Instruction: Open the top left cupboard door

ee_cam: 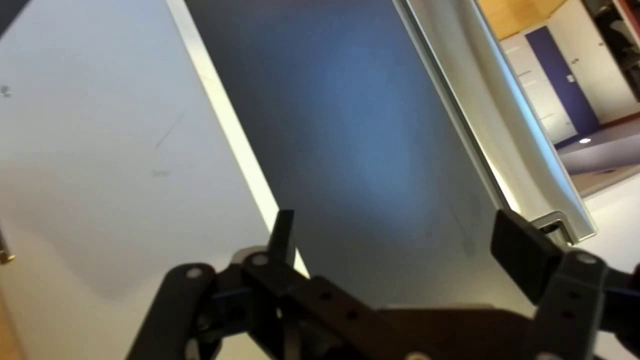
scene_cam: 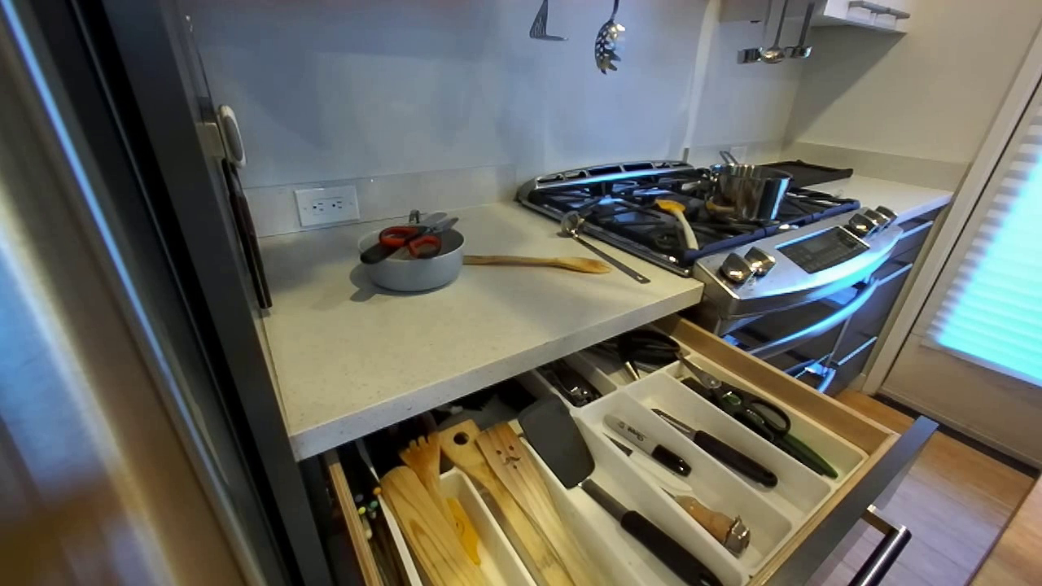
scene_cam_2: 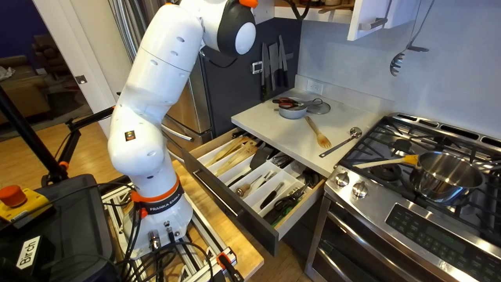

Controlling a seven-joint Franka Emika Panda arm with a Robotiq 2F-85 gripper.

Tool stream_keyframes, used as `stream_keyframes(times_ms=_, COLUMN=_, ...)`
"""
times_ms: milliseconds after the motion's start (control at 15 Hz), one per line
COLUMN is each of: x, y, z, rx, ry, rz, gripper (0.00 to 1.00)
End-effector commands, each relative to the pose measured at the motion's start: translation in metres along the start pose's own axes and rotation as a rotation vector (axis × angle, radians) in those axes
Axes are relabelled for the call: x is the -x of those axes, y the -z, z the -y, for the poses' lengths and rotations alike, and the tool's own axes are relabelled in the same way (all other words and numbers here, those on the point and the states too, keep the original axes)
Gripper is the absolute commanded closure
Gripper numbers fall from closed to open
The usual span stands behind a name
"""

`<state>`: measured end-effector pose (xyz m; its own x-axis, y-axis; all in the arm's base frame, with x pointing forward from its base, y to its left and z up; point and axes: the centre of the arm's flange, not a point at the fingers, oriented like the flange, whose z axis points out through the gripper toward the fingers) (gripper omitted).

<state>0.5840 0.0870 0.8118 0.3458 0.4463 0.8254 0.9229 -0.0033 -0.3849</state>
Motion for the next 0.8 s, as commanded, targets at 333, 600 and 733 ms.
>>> stream_keyframes(times_ms=333, x=0.021, y=0.031, z=0.017, rx=0.461, ry=0.009, rz=0.018, gripper=0.00)
stream_keyframes(times_ms=600, x=0.020, y=-0.006, z=0.022, rx=0.627, ry=-0.018, rz=0.124, gripper=0.00)
stream_keyframes(times_ms=733, x=0.020, y=-0.025, z=0.028, rx=0.705, ry=-0.042, rz=0.184, gripper=0.00)
